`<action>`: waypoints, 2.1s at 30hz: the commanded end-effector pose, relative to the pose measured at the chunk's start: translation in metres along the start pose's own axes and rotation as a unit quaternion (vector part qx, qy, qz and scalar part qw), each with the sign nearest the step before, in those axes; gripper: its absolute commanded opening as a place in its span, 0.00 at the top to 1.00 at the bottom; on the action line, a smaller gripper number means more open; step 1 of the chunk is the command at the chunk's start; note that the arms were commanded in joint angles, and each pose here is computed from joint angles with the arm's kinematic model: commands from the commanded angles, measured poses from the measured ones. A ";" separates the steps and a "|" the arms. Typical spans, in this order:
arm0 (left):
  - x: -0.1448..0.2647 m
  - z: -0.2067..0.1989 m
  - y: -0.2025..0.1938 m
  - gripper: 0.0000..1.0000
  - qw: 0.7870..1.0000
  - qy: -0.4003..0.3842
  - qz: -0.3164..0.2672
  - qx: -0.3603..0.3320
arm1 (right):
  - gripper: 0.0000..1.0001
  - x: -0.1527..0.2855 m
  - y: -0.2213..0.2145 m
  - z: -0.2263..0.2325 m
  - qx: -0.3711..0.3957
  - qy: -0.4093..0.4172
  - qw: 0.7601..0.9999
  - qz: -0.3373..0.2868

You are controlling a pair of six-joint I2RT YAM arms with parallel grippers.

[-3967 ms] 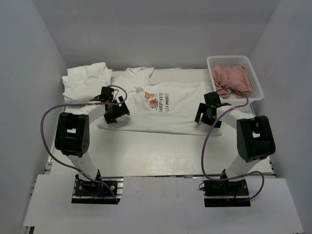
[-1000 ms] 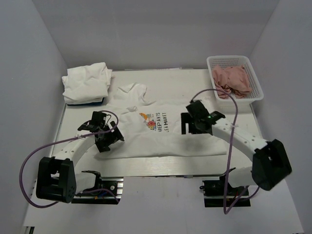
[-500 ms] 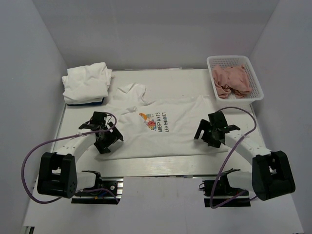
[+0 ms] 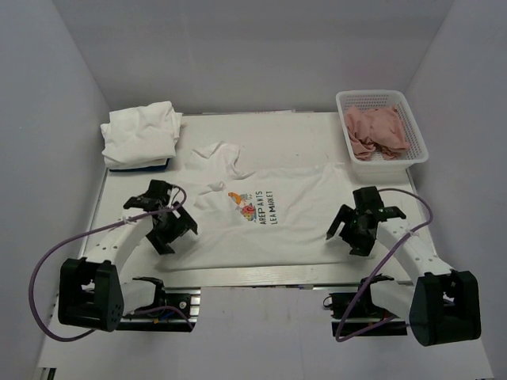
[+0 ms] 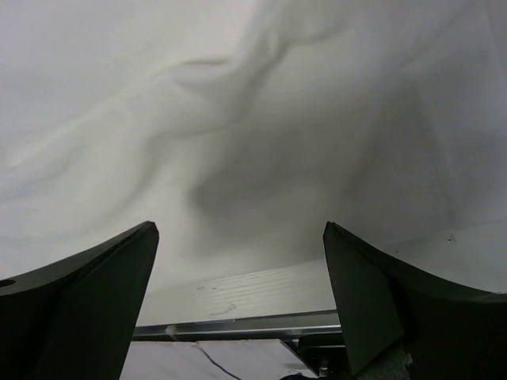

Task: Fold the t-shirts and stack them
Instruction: Fold the flattened tshirt in 1/3 of the way, then grap the side of the flattened tshirt furthest away from the robot with both arms

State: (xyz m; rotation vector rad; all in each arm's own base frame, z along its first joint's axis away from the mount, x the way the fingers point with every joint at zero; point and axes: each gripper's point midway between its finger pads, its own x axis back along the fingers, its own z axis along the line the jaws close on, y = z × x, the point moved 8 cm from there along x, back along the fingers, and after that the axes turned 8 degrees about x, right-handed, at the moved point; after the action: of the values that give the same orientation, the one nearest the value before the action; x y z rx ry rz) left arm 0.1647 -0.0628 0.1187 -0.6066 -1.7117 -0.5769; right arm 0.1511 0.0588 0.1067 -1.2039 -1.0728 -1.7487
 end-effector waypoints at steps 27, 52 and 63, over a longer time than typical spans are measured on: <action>-0.030 -0.309 0.202 0.00 0.770 -0.170 -0.180 -0.588 | 0.10 0.059 0.177 0.088 0.230 0.052 0.949 -0.211; -0.068 -0.322 0.220 1.00 0.795 -0.122 -0.235 -0.547 | 0.10 0.023 0.222 0.129 0.205 -0.041 0.961 -0.183; -0.022 -0.307 0.214 1.00 0.775 -0.149 -0.227 -0.571 | 0.10 -0.023 0.247 0.160 0.113 -0.116 0.971 -0.176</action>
State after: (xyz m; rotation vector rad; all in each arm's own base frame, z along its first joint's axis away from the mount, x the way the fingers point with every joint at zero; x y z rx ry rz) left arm 0.5374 -0.1124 0.1047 -1.1856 -1.5510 -1.9230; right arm 0.4252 0.1221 0.1659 -1.0468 -1.6624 -1.6349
